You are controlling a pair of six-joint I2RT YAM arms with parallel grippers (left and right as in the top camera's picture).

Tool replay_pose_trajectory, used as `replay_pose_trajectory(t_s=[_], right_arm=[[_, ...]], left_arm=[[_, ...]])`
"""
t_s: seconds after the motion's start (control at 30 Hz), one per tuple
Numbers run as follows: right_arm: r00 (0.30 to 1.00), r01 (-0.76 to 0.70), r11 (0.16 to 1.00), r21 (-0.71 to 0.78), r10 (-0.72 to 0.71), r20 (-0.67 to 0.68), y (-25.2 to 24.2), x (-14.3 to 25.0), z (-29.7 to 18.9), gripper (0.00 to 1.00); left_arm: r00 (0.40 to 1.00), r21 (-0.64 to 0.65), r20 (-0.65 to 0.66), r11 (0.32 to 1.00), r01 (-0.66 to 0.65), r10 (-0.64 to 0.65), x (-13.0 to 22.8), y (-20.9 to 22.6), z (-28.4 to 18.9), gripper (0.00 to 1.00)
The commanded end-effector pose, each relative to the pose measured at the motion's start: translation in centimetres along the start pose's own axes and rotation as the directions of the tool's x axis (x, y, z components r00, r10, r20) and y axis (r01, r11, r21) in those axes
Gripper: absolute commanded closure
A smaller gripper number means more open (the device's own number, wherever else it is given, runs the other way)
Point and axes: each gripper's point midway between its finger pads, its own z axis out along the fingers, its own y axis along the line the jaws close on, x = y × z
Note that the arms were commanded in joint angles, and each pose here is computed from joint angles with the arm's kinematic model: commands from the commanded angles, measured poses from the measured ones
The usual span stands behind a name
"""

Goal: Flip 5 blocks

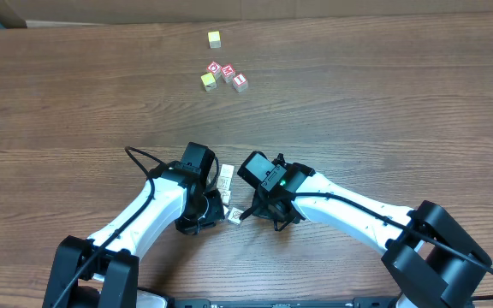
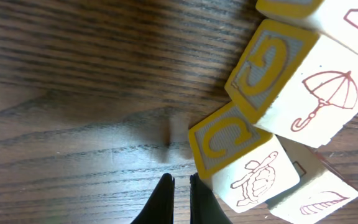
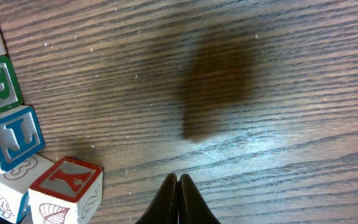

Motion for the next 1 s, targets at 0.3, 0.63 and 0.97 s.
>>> replay_pose_trajectory(t_s=[0.3,0.63,0.97], right_arm=[[1.0,0.007,1.0,-0.024,-0.007,0.018,0.6,-0.3,-0.8,0.96],[1.0,0.007,1.0,-0.03,-0.007,0.007,0.7,-0.1,-0.8,0.96],[1.0,0.008,1.0,-0.03,-0.008,0.005,0.7,-0.1,-0.8,0.96]], left_arm=[[1.0,0.04,0.026,0.999,-0.015,0.014,-0.8,-1.1,-0.1,0.96],[1.0,0.036,0.016,0.999,-0.011,0.01,-0.5,-1.0,-0.1,0.96],[1.0,0.074,0.005,0.997,0.007,-0.008,-0.4,-1.7,-0.1,0.96]])
